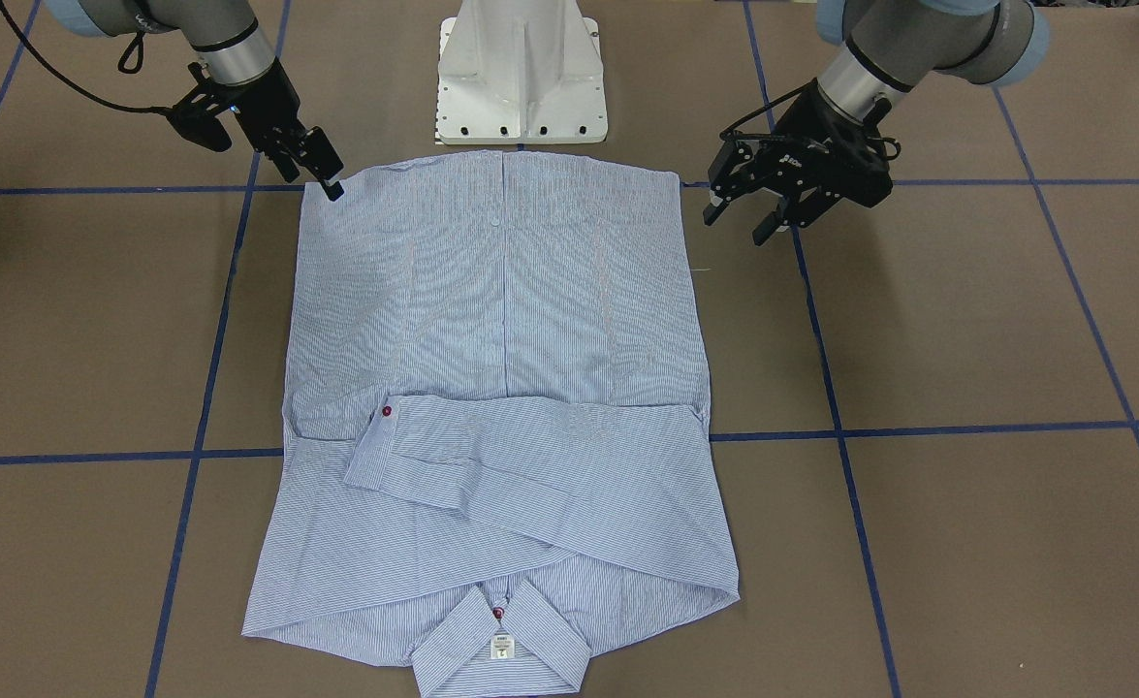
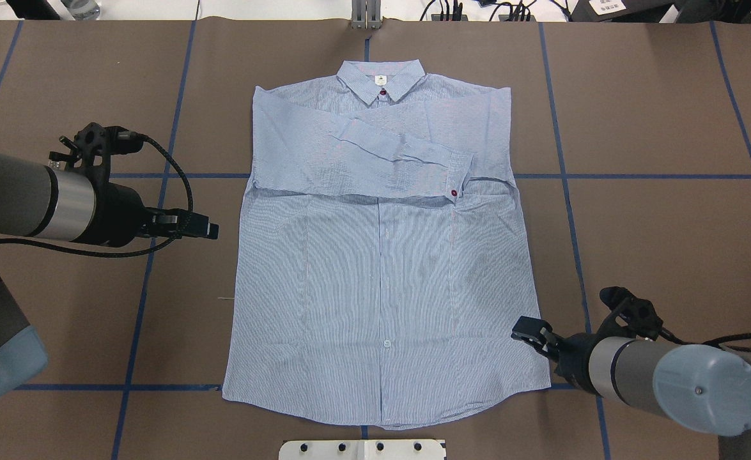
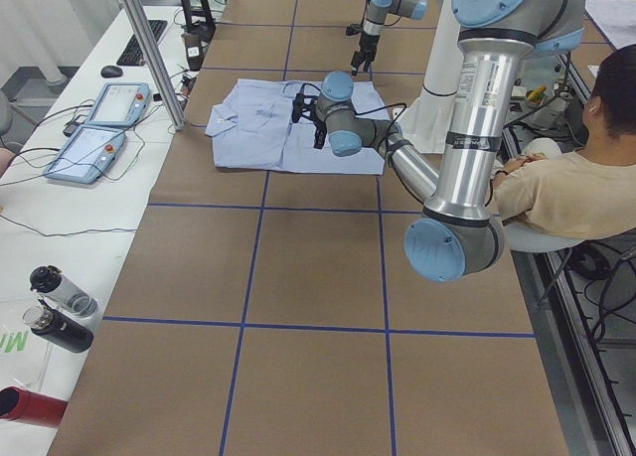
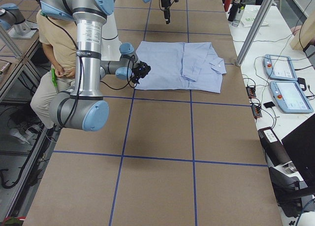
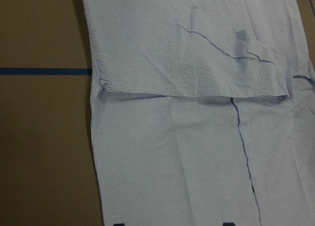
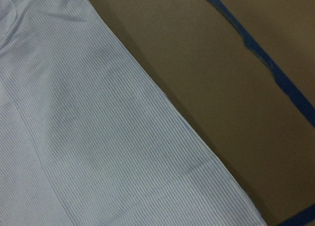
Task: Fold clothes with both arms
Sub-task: 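Release the sleeve with the left gripper while the right gripper moves to the hem, then position both grippers at the hem corners nearest the robot and grasp them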
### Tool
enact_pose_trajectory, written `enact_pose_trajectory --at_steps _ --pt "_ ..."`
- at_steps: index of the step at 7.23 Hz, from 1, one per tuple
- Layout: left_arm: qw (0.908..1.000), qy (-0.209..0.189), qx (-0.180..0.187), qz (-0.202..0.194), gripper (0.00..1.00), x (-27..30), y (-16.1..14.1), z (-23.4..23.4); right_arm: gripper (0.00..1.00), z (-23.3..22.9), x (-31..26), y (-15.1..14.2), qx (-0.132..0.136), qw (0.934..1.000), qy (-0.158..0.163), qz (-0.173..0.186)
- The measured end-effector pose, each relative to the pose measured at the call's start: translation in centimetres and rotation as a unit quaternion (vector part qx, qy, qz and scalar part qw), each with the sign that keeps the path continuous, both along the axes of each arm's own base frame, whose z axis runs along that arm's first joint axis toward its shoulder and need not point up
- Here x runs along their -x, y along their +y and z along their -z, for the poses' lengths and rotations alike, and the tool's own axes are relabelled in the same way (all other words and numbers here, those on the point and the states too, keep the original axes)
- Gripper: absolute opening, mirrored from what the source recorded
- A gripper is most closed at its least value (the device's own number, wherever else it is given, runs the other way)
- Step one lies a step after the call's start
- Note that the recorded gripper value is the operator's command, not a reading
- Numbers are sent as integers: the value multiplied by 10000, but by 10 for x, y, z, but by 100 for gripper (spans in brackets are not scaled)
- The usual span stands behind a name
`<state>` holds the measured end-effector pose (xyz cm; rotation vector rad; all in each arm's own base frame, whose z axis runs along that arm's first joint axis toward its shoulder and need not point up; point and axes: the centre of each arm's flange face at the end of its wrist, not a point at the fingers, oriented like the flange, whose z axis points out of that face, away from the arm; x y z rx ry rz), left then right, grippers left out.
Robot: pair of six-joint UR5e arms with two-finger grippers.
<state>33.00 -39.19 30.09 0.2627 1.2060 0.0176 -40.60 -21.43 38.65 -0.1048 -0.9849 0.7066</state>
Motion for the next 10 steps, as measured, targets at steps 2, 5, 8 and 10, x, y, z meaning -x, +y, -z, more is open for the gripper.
enact_pose_trajectory --at_steps 2,5,8,10 --pt "10000 -2 48 -3 77 5 3 -2 96 -14 2 17 135 9997 115 -140" --pt "9998 36 185 47 77 6 4 -1 89 -25 9 31 475 9985 136 -230" --pt "9997 17 219 60 77 6 3 -3 88 -32 19 44 727 9969 139 -269" --pt "9997 14 237 68 77 5 3 -3 85 -35 23 44 728 9968 158 -291"
